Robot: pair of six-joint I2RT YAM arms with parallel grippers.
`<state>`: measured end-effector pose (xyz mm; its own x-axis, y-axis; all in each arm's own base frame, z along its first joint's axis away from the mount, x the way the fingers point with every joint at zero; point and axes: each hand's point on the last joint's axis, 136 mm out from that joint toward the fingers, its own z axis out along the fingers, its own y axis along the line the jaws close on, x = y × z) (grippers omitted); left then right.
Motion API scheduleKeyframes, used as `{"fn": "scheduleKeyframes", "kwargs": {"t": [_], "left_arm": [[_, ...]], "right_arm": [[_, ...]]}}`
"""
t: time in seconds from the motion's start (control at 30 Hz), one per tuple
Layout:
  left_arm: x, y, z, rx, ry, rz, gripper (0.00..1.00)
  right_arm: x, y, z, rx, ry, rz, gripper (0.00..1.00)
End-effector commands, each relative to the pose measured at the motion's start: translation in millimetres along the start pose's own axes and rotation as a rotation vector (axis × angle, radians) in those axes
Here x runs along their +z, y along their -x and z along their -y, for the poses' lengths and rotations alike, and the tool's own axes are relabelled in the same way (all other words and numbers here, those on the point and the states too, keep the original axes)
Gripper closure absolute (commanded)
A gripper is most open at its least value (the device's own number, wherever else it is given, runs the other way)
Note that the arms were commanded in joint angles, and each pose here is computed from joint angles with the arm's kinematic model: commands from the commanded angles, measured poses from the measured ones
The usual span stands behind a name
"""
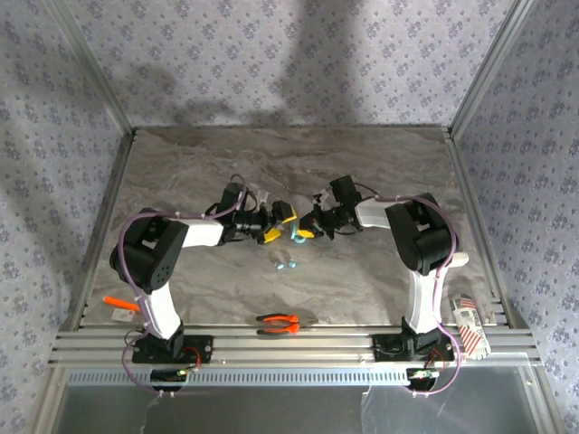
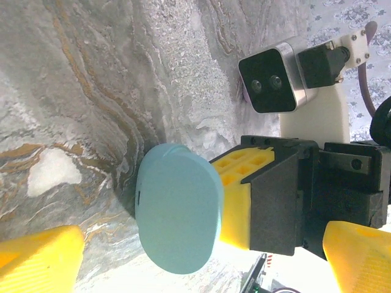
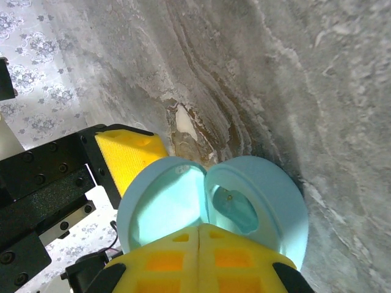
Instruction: Insert the wireless bluetooth earbuds into the charging case
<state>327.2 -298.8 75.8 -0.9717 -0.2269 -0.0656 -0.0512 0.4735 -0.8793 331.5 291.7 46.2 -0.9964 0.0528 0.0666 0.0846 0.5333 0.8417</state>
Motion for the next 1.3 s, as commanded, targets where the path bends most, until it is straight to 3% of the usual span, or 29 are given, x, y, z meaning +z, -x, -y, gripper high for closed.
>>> {"fn": "scheduleKeyframes", "kwargs": {"t": [0.0,0.3,0.43,0.7,0.93,1.27], "left_arm": [[-11.8,0.0,13.5,0.051,-0.012,0.023,0.0],[-24.6,-3.4,17.8,0.077,0.015,0.042,0.0],[-34.9,-6.5,20.1,0.091,0.033,0.063,0.0],[-69.7,-23.5,8.8,0.123,0.153,0.137,0.0],[-88.0,-42.1,-6.8,0.115,0.215,0.168,0.0],[-92.7,-51.0,-19.5,0.103,0.249,0.165,0.0]], "right_arm": [[0.3,-4.3,-16.0,-0.043,0.011,-0.022,1.0],[3.6,-4.1,-21.4,-0.064,-0.007,-0.028,1.0],[-14.5,4.8,-17.9,-0.078,-0.066,0.022,1.0],[-54.5,47.3,-14.9,-0.122,-0.16,0.109,0.9],[-36.5,73.3,-4.4,-0.137,-0.208,0.059,0.85],[-6.6,59.9,22.1,-0.161,-0.341,-0.034,0.82]]}}
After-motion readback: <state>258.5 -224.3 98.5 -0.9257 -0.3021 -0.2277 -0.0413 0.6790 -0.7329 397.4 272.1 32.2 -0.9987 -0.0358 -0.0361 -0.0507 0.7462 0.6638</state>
